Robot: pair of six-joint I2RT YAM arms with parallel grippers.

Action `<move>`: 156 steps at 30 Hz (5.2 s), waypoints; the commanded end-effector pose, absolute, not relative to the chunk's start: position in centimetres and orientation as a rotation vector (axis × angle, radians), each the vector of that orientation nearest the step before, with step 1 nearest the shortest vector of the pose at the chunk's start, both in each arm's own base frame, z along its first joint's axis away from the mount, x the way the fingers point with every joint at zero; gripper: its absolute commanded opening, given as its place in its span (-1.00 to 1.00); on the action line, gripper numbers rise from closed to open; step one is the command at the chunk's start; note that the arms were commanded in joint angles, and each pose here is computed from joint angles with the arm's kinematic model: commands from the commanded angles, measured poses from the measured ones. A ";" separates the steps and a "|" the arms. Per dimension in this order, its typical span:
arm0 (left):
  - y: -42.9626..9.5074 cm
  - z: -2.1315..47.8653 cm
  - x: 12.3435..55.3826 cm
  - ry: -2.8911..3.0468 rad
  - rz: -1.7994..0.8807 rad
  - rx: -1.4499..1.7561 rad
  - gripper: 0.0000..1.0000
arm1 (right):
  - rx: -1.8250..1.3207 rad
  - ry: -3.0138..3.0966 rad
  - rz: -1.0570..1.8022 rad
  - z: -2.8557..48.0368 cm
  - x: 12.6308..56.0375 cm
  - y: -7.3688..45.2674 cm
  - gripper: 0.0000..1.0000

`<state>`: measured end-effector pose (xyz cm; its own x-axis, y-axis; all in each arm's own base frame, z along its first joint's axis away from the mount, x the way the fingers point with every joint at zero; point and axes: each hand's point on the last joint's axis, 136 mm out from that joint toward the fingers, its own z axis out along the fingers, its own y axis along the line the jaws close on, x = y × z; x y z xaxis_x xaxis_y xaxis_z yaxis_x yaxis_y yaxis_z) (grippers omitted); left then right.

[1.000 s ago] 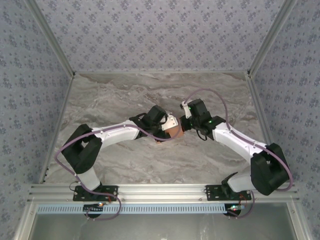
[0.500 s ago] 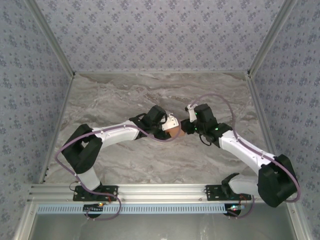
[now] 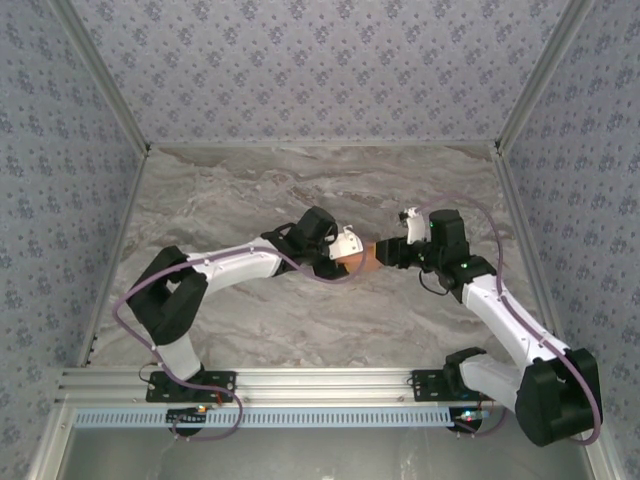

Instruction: Fold the paper box

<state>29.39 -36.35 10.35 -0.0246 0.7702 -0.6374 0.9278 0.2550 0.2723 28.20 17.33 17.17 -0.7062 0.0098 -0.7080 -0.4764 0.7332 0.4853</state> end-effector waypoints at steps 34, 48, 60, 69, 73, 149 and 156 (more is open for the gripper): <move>-36.3 10.1 30.2 1.945 -0.450 1.506 0.39 | -0.860 2.164 0.568 13.5 35.8 17.0 -0.27; -36.6 9.6 31.4 2.009 -0.434 1.459 0.29 | -0.803 2.170 0.637 14.8 35.4 18.9 -0.89; -36.8 8.4 31.3 2.035 -0.388 1.489 0.28 | -0.807 2.275 0.540 15.2 34.9 18.6 -0.94; -37.4 8.4 31.3 2.038 -0.392 1.469 0.34 | -0.858 2.388 0.544 15.1 33.4 19.3 -0.96; -37.5 8.6 31.6 2.054 -0.394 1.432 0.34 | -0.839 2.419 0.527 14.2 33.1 19.1 -0.97; -39.1 8.2 30.8 1.990 -0.399 1.433 0.13 | -0.197 2.315 0.865 17.6 31.5 14.2 0.07; -39.0 8.4 30.9 2.014 -0.453 1.429 0.13 | -0.503 2.282 0.736 15.4 30.8 14.2 -0.09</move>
